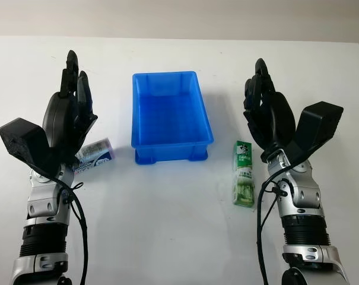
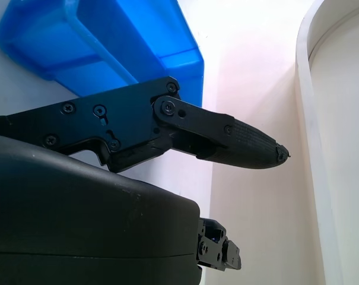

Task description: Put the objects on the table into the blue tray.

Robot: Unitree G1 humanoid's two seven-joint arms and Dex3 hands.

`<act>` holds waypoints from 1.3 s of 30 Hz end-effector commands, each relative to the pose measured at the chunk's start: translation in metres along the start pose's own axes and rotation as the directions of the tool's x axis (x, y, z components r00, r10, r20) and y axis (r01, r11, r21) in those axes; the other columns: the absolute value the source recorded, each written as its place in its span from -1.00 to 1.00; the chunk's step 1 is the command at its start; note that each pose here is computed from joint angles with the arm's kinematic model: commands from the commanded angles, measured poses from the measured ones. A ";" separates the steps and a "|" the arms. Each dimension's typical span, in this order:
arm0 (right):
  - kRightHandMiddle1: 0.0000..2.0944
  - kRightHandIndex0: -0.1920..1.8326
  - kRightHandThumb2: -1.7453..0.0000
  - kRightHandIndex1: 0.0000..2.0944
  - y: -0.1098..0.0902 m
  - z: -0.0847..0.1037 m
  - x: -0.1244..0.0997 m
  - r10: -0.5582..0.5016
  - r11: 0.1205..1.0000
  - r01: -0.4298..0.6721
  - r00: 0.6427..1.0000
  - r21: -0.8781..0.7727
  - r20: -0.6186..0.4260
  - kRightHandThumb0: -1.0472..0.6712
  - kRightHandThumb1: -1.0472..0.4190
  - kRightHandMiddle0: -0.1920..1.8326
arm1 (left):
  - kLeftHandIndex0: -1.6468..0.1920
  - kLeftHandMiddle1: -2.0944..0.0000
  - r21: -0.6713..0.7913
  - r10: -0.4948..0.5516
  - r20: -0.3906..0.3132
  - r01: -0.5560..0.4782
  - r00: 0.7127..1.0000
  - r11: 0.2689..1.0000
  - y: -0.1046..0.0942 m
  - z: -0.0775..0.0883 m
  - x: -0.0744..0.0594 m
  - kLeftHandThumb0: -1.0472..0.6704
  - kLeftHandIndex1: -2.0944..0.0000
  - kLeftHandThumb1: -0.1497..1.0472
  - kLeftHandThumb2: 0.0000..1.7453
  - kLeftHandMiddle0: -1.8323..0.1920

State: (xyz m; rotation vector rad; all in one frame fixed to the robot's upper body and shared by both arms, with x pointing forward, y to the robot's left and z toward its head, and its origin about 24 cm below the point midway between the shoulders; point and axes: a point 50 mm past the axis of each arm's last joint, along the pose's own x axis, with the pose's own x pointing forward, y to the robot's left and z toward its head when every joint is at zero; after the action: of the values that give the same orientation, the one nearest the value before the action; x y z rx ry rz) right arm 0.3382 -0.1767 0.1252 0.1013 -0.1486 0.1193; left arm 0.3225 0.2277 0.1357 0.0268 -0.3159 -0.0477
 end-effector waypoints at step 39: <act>-0.95 -0.81 0.93 -0.94 -0.064 0.115 -0.051 0.342 -0.414 -0.387 0.773 -0.824 -0.534 -0.40 -0.66 -0.78 | 1.00 1.00 0.025 -0.041 0.021 0.040 0.999 0.999 -0.007 0.006 0.012 -0.71 1.00 1.00 -0.19 1.00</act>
State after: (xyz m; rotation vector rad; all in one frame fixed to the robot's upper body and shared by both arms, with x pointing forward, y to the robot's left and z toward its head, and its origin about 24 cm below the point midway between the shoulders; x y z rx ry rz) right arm 0.2799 -0.2556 0.2257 -1.7671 -0.2150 0.7157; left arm 0.3300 0.2193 0.1391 0.0394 -0.3255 -0.0838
